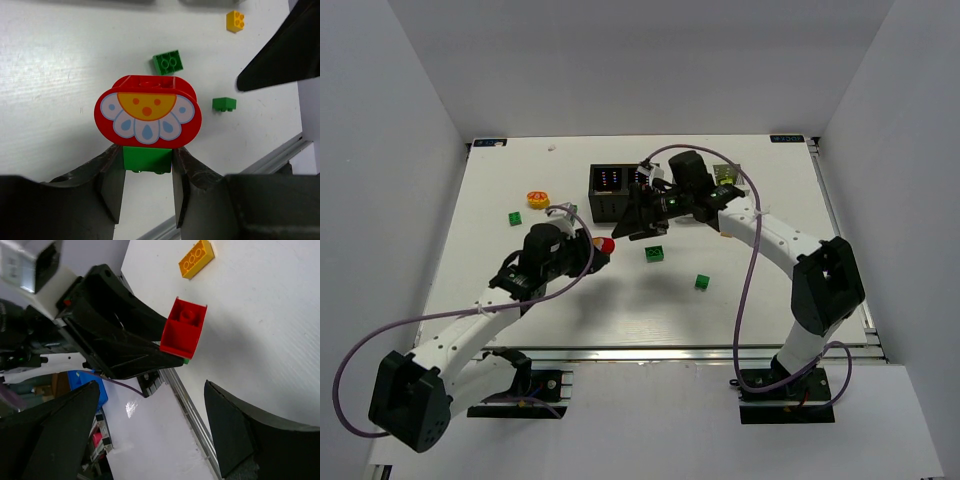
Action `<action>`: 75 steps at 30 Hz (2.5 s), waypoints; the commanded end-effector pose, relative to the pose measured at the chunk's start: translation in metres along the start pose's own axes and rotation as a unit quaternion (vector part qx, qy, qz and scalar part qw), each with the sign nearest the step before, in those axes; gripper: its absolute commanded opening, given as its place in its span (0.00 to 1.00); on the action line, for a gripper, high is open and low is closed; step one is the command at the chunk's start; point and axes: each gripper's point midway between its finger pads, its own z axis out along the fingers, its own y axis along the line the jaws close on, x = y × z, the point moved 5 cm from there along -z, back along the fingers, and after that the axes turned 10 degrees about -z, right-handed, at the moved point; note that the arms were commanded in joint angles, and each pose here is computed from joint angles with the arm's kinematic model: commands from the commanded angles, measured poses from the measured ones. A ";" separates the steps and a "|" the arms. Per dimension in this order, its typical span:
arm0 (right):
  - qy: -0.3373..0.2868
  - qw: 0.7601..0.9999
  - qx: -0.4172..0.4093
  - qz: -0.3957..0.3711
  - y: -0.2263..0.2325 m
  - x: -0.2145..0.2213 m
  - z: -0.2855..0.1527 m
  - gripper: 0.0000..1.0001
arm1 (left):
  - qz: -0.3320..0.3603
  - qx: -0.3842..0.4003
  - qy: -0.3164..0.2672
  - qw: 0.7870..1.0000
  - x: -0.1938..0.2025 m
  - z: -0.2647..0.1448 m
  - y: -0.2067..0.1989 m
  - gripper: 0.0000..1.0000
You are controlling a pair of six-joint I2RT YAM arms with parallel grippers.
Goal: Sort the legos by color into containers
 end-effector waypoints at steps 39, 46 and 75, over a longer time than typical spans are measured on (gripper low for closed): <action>-0.030 0.999 0.045 -0.009 -0.001 -0.018 0.037 0.30 | 0.065 0.046 -0.050 0.996 -0.023 0.008 -0.052 0.00; -0.068 0.996 0.045 -0.040 -0.002 -0.043 0.028 0.00 | 0.061 0.041 -0.043 0.996 -0.016 0.007 -0.045 0.00; -0.141 0.870 0.360 -0.304 -0.121 -0.146 -0.110 0.00 | 0.021 0.024 -0.067 0.997 -0.001 -0.014 -0.022 0.00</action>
